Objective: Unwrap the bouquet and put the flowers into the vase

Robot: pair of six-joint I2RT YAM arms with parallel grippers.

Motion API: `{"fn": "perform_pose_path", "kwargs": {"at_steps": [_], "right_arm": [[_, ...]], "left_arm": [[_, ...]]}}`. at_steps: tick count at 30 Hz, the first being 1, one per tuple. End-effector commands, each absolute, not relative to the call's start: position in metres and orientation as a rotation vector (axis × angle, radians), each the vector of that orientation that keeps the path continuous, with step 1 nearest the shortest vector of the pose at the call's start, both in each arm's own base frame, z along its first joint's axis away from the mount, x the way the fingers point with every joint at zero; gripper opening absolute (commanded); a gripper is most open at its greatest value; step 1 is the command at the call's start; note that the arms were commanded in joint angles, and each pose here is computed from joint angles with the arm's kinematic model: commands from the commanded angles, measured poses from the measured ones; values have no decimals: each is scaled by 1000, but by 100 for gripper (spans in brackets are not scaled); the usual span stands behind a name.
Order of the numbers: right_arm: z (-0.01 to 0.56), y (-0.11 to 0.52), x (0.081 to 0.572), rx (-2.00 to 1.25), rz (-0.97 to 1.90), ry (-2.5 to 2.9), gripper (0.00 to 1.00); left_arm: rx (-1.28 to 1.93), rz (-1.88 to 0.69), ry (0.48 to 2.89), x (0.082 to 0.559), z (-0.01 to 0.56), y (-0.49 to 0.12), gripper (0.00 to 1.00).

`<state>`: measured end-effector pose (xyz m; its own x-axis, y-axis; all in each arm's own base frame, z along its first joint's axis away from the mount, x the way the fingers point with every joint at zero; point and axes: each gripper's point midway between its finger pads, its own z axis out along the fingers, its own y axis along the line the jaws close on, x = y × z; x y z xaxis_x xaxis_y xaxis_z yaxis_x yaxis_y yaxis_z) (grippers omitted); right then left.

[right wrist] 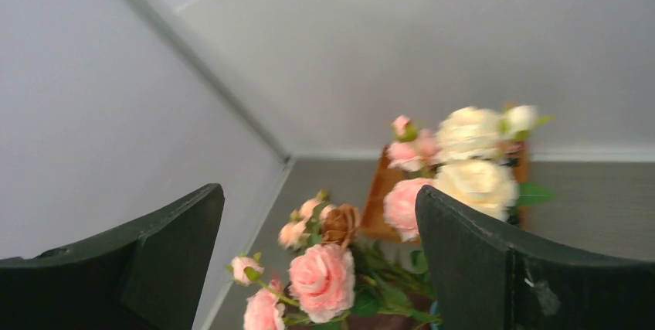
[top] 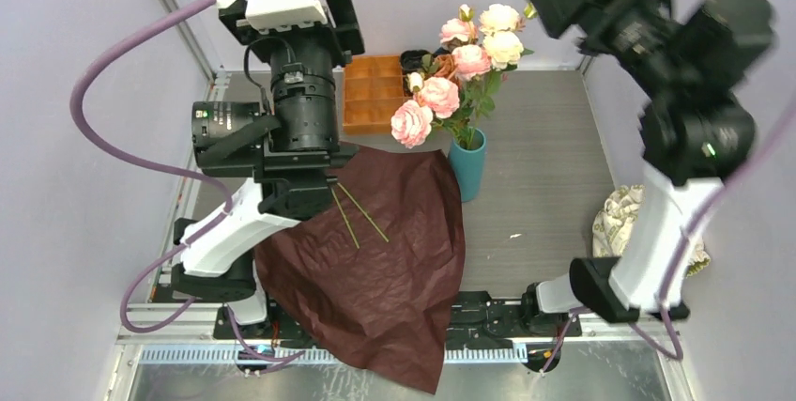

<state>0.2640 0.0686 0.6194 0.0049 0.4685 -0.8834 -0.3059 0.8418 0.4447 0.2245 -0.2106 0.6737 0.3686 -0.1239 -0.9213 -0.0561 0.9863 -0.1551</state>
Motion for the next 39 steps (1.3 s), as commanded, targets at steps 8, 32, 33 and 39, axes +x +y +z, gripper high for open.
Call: {"fn": "perform_pose_path", "kwargs": {"at_steps": [8, 32, 33, 39], "right_arm": [[529, 246, 202, -618, 963, 1782, 99], [505, 244, 133, -451, 2, 1584, 99], [509, 240, 132, -426, -18, 1565, 100], [531, 191, 122, -154, -168, 1568, 99]], "left_arm": [[-36, 6, 1474, 226, 597, -188, 71], [-246, -368, 2304, 369, 324, -154, 53], [-265, -366, 2318, 371, 313, -150, 55], [-398, -391, 2421, 385, 244, -133, 60]]}}
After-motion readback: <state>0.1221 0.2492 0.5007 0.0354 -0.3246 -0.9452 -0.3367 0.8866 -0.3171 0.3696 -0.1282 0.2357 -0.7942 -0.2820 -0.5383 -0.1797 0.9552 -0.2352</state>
